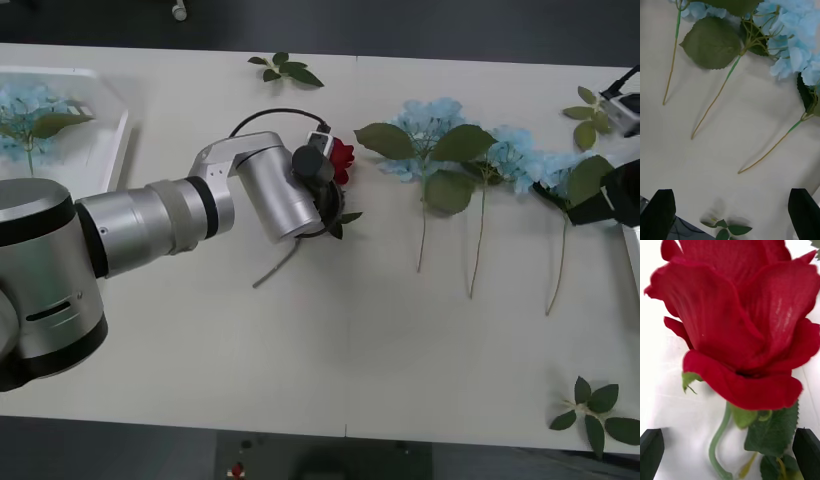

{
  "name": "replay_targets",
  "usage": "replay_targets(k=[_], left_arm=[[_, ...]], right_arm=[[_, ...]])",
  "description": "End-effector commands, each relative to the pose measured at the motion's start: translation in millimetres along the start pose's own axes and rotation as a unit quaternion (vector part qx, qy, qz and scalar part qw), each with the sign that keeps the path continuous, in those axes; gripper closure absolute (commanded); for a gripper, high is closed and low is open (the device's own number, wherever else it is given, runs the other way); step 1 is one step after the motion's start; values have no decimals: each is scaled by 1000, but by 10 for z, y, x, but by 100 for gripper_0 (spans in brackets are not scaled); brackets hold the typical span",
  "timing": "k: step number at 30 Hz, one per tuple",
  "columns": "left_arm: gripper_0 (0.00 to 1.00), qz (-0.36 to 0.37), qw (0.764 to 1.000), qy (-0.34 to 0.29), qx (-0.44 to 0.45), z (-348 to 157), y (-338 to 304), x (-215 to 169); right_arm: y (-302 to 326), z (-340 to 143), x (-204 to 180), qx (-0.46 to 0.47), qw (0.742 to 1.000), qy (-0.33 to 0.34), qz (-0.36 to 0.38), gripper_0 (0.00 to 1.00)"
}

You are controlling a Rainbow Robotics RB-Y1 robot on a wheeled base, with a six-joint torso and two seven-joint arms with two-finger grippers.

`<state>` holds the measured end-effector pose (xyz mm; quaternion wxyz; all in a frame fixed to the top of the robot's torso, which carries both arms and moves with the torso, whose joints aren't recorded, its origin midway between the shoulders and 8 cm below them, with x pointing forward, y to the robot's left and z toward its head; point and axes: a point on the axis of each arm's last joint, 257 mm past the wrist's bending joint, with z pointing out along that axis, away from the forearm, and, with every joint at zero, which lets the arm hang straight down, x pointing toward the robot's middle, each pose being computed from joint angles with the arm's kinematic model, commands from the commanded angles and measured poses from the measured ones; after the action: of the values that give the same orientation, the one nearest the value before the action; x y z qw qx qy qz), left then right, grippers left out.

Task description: Put the red flowers into the right box and the blue flowers into the left box

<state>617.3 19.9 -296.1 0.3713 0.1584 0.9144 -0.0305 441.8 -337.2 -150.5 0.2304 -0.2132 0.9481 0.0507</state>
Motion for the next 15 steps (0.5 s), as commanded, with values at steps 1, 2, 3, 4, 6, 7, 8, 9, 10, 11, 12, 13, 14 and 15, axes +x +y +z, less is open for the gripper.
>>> replay_targets(k=[1,2,3,4,6,7,8,9,10,11,12,13,14,15], left_arm=[[0,-10,1000,-10,-13,-14,100,-117],[3,-6,1000,-12,-15,-13,111,-124],[18,-1,1000,-13,-17,-6,123,-111],[44,5,1000,-14,-21,-1,144,-107],[90,6,1000,-14,-25,3,169,-107],[99,5,1000,-15,-24,3,173,-113],[100,6,1000,-15,-25,4,173,-109],[100,7,1000,-15,-25,4,177,-113],[100,7,1000,-15,-25,4,177,-113],[100,7,1000,-16,-25,2,169,-113],[100,6,1000,-16,-24,1,162,-114],[100,5,1000,-15,-24,1,160,-112],[100,5,1000,-16,-24,1,162,-114],[100,5,1000,-16,-24,1,162,-114]], right_arm=[[204,59,-39,-17,1000,-8,10,12],[243,80,-36,-19,1000,-9,5,12],[265,89,-29,-17,1000,-7,1,12],[295,118,-31,-15,1000,-8,0,12],[364,166,-39,-14,1000,-8,-3,12],[406,207,-43,-15,1000,-8,-4,12],[448,240,-46,-15,1000,-9,-4,12],[480,264,-37,-14,1000,-7,-3,12],[489,260,-48,-12,1000,-6,-3,12],[514,269,-47,-11,1000,-2,-4,12],[536,284,-30,-12,1000,3,-2,12],[543,287,-30,-13,1000,2,-3,12],[547,287,-29,-14,1000,2,-3,12],[553,283,-33,-15,1000,2,-5,12]])
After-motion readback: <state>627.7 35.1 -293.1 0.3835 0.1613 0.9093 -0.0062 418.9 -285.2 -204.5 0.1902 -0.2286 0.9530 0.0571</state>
